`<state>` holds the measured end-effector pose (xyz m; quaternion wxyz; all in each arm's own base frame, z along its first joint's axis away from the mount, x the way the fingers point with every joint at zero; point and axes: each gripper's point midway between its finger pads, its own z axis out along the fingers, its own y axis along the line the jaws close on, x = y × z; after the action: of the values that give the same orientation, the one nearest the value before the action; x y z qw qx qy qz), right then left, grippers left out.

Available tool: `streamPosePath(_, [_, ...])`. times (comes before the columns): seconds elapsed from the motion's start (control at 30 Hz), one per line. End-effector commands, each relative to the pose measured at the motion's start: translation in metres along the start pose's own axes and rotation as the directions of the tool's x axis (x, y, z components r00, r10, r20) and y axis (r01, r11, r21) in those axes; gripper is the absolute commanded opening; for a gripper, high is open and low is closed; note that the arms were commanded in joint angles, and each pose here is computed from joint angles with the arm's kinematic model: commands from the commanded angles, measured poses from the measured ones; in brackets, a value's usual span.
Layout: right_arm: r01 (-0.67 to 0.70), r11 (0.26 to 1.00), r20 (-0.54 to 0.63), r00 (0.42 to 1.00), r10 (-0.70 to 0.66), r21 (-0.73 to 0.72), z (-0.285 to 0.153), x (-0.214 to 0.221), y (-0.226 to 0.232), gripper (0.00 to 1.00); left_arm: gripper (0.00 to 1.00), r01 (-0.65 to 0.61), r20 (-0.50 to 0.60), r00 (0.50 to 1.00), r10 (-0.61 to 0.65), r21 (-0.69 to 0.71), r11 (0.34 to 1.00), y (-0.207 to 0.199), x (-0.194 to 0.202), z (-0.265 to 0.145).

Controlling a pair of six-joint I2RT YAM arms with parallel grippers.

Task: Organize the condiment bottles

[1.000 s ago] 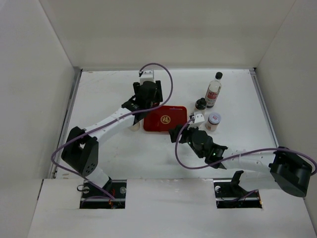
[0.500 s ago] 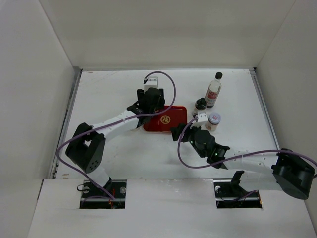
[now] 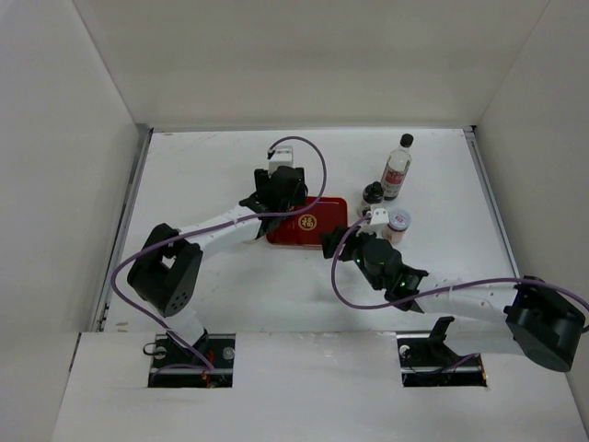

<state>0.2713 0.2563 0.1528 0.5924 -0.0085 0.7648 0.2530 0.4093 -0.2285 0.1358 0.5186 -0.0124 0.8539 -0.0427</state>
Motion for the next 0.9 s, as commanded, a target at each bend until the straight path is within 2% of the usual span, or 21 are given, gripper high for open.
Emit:
streamPosePath(0.0, [-0.041, 0.999, 0.054, 0.998, 0.041, 0.001, 0.001, -0.015, 0.000, 0.85, 0.70, 0.094, 0.142, 0.985, -0.094, 0.007, 0.996, -0.002, -0.045, -0.008])
streamPosePath(0.13, [-0.042, 0.999, 0.045, 0.998, 0.041, 0.003, 0.003, -0.011, 0.000, 0.85, 0.86, 0.107, 0.173, 0.979, -0.110, 0.027, 0.994, -0.004, -0.058, -0.020])
streamPosePath(0.27, [-0.049, 0.999, 0.058, 0.997, 0.048, 0.008, 0.002, -0.013, -0.002, 0.85, 0.91, 0.124, 0.212, 0.968, -0.134, 0.060, 0.990, -0.006, -0.079, -0.036])
streamPosePath(0.33, [-0.044, 0.999, 0.050, 0.998, 0.044, 0.009, 0.003, -0.012, -0.002, 0.80, 0.92, 0.139, 0.239, 0.959, -0.155, 0.081, 0.987, -0.006, -0.091, -0.046])
streamPosePath(0.4, [-0.040, 0.999, 0.056, 0.998, 0.040, 0.008, 0.002, -0.014, -0.001, 0.69, 0.92, 0.157, 0.269, 0.947, -0.178, 0.097, 0.983, -0.004, -0.102, -0.058])
streamPosePath(0.47, [-0.041, 0.999, 0.056, 0.998, 0.041, 0.009, 0.002, -0.014, -0.002, 0.43, 0.91, 0.178, 0.302, 0.930, -0.208, 0.126, 0.976, -0.001, -0.115, -0.071])
streamPosePath(0.53, [-0.039, 0.999, 0.052, 0.998, 0.038, 0.010, 0.001, -0.014, -0.002, 0.28, 0.87, 0.196, 0.337, 0.912, -0.235, 0.145, 0.970, 0.005, -0.125, -0.085])
streamPosePath(0.6, [-0.031, 0.999, 0.048, 0.998, 0.031, 0.014, 0.002, -0.015, -0.001, 0.21, 0.79, 0.224, 0.379, 0.885, -0.270, 0.163, 0.961, 0.017, -0.134, -0.100])
streamPosePath(0.73, [-0.018, 1.000, 0.027, 0.999, 0.017, 0.019, 0.005, -0.009, -0.001, 0.16, 0.53, 0.277, 0.445, 0.837, -0.318, 0.157, 0.948, 0.055, -0.140, -0.125])
streamPosePath(0.87, [0.005, 1.000, 0.035, 0.999, -0.006, 0.014, 0.002, -0.019, 0.004, 0.15, 0.27, 0.337, 0.483, 0.810, -0.333, 0.081, 0.938, 0.104, -0.120, -0.135])
